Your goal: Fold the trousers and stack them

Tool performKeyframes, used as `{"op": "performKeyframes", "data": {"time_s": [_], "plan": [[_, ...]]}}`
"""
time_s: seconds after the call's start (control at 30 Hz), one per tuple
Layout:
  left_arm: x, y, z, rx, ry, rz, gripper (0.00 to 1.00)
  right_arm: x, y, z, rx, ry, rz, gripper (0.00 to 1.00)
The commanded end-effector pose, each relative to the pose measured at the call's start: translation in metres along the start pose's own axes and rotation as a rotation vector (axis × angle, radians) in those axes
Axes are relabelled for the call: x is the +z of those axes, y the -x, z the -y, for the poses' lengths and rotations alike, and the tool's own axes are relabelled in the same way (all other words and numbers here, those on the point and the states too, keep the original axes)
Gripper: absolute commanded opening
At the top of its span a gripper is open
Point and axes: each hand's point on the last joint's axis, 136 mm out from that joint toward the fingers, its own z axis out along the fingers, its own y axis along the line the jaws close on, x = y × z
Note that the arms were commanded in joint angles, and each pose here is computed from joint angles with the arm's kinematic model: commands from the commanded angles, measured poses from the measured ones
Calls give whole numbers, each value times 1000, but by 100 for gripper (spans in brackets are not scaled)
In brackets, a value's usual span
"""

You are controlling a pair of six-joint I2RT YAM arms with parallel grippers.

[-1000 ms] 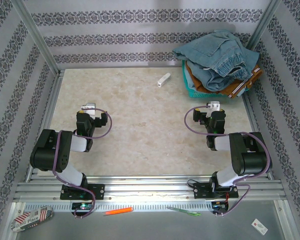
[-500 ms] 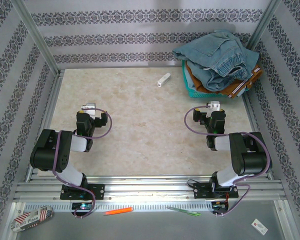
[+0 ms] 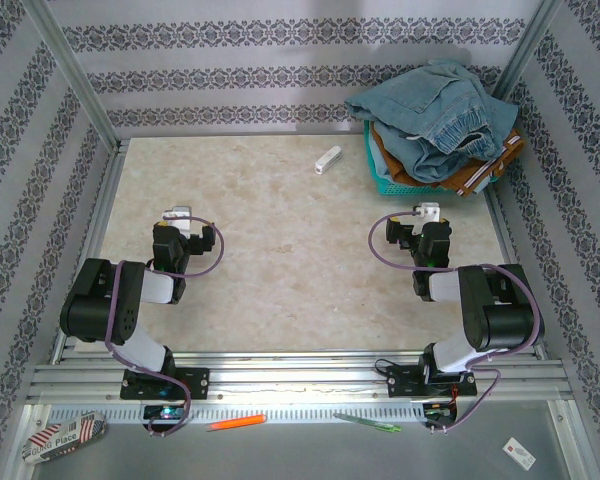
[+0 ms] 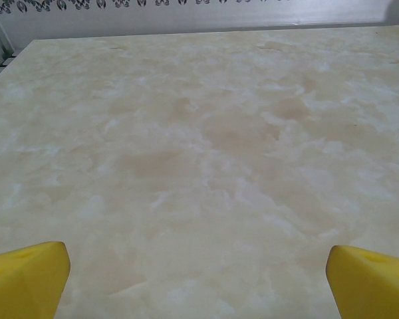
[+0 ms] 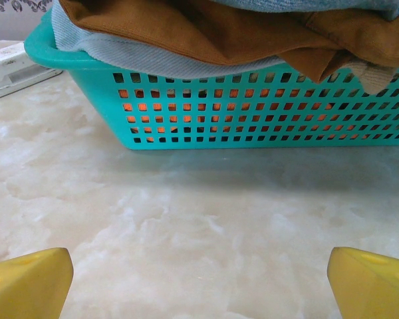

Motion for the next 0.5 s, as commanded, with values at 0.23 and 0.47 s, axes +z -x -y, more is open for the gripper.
{"op": "performKeyframes", "data": {"time_s": [0.23, 0.47], "plan": [[3, 5, -3, -7, -13, 0, 99, 1, 15, -3, 7, 9, 38, 98], [1, 6, -13, -28, 38, 13, 99, 1, 15, -2, 18, 20, 36, 98]]}}
